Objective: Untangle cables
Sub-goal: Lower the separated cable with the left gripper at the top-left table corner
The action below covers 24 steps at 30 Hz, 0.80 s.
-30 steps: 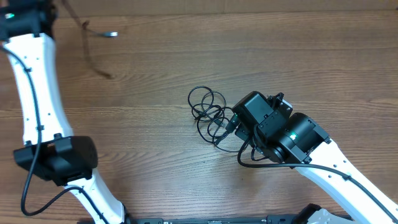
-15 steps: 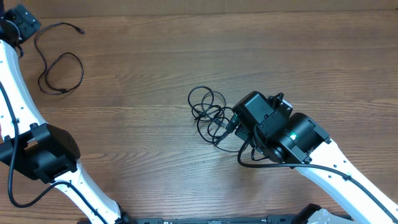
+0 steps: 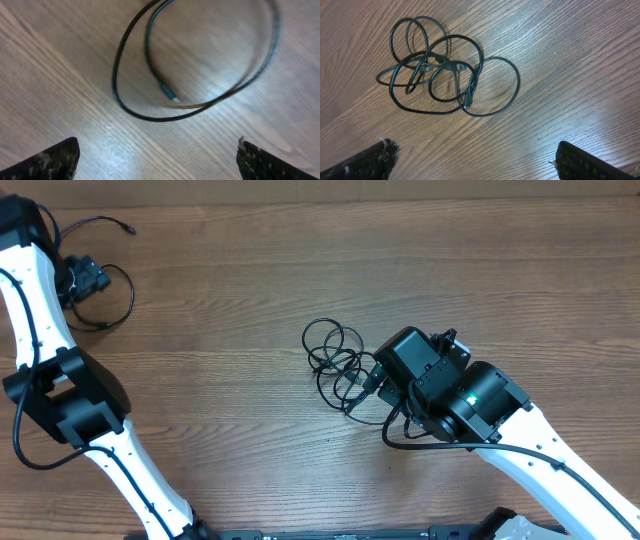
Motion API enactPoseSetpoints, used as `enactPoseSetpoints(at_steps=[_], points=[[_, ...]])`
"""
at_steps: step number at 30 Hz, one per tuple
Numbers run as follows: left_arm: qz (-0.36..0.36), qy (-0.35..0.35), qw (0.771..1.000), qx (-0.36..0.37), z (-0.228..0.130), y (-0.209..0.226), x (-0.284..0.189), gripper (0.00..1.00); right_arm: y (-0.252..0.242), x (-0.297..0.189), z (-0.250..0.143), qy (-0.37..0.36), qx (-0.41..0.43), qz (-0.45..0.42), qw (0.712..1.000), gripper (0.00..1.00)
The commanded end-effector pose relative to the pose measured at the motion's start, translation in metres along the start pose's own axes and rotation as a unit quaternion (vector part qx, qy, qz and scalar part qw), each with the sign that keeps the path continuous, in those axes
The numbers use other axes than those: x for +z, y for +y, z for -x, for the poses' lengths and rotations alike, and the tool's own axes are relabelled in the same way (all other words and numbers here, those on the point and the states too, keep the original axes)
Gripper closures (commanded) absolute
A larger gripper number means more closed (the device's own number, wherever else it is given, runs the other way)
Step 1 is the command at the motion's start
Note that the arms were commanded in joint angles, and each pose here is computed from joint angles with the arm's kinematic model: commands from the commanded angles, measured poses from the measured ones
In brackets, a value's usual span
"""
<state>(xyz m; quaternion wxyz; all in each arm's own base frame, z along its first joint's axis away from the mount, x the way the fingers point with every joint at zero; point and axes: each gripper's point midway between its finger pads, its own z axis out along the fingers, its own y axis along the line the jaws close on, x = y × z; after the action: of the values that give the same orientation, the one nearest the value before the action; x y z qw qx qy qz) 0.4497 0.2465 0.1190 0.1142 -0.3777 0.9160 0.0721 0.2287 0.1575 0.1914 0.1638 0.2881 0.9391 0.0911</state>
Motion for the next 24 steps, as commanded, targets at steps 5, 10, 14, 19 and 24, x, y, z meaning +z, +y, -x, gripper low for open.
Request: enactPoseSetpoints(at_steps=[5,10,14,19,24], points=[[0.029,0.042,0.999,-0.017,-0.01,0.021,0.033,0.0,0.0,-0.005,0.005,-0.012,0.001,0.009,1.0,0.0],[0.013,0.071,0.997,-0.012,-0.02,0.015,0.056,0.11,0.0,-0.005,0.005,-0.012,0.001,0.009,1.0,0.0],[0.014,0.078,0.997,-0.011,-0.022,0.013,0.071,0.15,0.0,-0.005,0.005,-0.012,0.001,0.009,1.0,0.0],[0.01,0.068,0.998,-0.013,-0.016,0.011,0.078,0.36,0.0,-0.005,0.005,-0.012,0.001,0.009,1.0,0.0],[0.011,0.068,0.998,-0.013,-0.016,0.01,0.085,0.37,0.0,-0.005,0.005,-0.012,0.001,0.009,1.0,0.0]])
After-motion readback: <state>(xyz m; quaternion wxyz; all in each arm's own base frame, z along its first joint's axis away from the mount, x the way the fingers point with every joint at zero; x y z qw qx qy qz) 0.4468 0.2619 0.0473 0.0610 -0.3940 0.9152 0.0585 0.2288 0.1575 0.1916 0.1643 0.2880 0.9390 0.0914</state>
